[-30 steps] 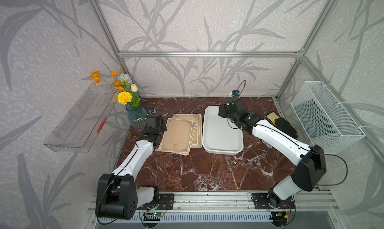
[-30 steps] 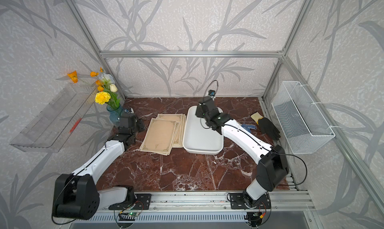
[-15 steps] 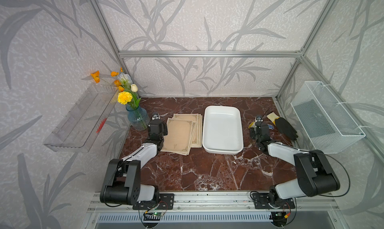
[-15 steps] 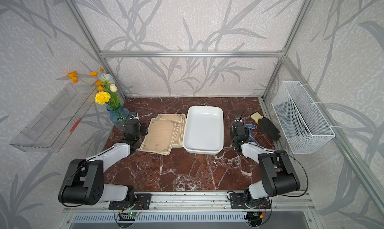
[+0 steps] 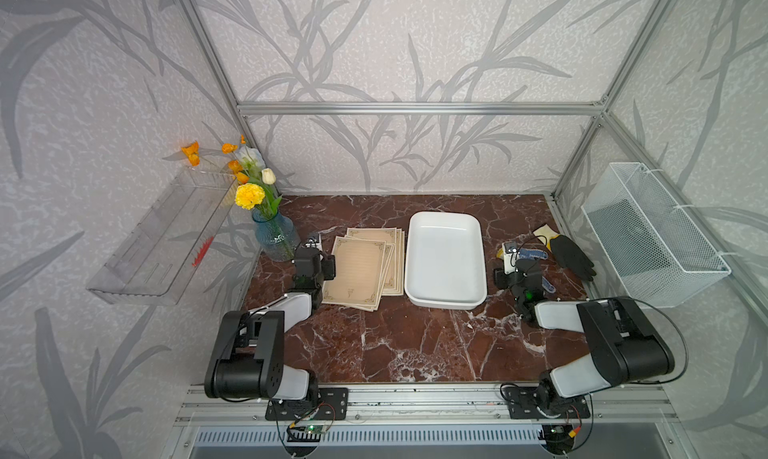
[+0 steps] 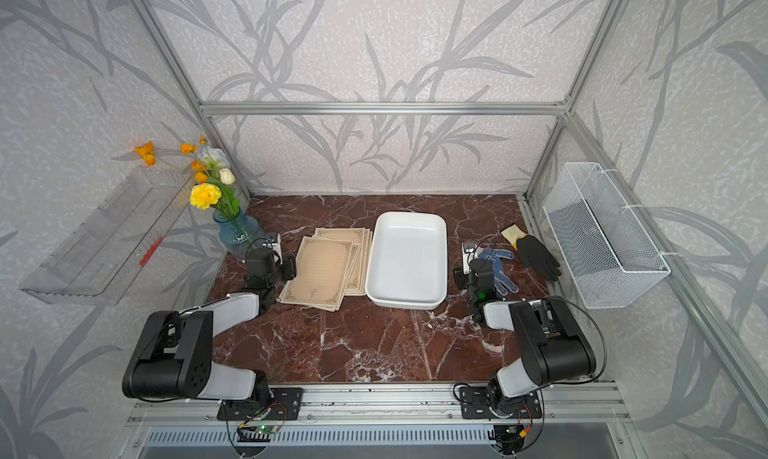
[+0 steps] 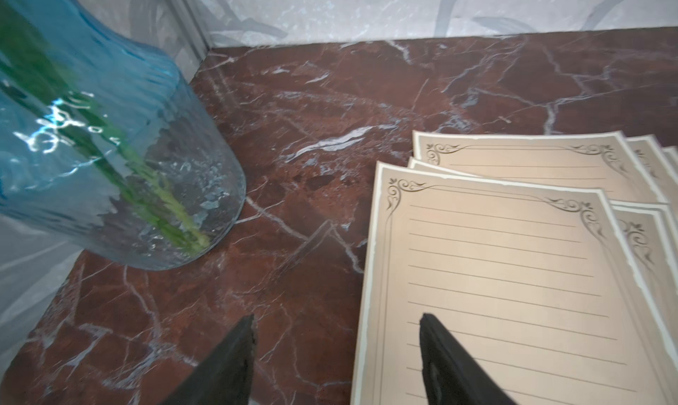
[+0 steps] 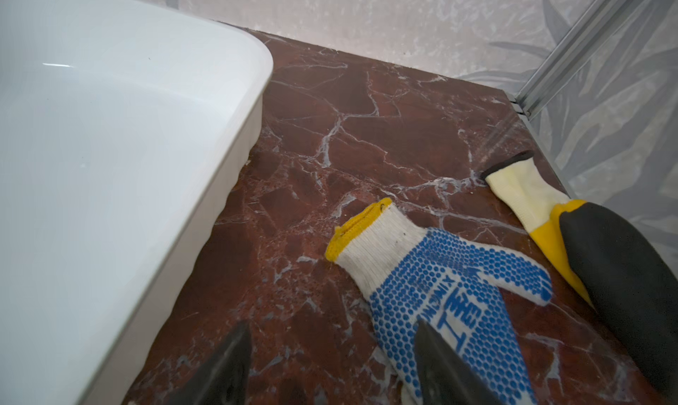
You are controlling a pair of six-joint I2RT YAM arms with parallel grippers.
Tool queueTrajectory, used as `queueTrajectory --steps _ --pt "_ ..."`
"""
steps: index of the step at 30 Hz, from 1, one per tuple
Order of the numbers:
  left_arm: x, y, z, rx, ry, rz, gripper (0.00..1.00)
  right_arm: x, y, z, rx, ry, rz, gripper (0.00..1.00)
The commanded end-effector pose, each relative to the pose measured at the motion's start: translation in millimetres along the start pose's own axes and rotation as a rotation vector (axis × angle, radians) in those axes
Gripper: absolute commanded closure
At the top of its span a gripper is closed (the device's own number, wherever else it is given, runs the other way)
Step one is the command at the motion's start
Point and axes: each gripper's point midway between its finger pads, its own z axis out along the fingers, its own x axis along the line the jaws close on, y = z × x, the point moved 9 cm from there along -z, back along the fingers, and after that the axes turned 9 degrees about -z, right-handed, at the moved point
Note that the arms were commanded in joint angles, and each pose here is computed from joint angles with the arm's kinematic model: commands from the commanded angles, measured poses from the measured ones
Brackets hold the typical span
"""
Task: Take out the stationery paper from the storage box
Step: Reset both arms
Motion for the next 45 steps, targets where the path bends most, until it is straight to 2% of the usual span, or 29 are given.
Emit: queueTrajectory --steps 1,5,7,8,10,11,12,14,16,19,45 --pt "-10 2 -9 -0.104 -0.149 0.031 0.29 -4 16 1 -0.129 -0.002 0.021 0.3" --pt "-5 -3 -9 -0.136 -0.101 0.005 0.27 -10 19 4 -0.054 -0.029 0.045 0.3" --pt "-1 -4 -6 -0.146 -0.051 -0.019 0.25 -10 18 4 -0.059 -0.03 0.05 0.29" --pt "1 -7 -2 -0.142 -0.029 -0.029 0.21 -10 18 4 -0.061 -0.03 0.05 0.28" --pt "5 -10 8 -0.162 0.027 -0.057 0.17 -11 18 4 -0.056 -0.029 0.05 0.01" --pt "11 -10 8 -0.185 0.091 -0.092 0.06 -11 18 4 -0.06 -0.031 0.051 0.01" --pt "15 -8 9 -0.174 0.137 -0.113 0.01 -11 18 4 -0.058 -0.031 0.051 0.01" --pt "15 -7 8 -0.131 0.142 -0.11 0.0 -11 18 4 -0.058 -0.031 0.051 0.01" --pt "14 -8 9 -0.169 0.134 -0.108 0.0 -11 18 4 -0.058 -0.03 0.051 0.01" --pt "14 -7 8 -0.132 0.137 -0.107 0.0 -11 18 4 -0.058 -0.031 0.05 0.01" --pt "16 -7 9 -0.13 0.128 -0.115 0.0 -11 18 4 -0.059 -0.031 0.051 0.01"
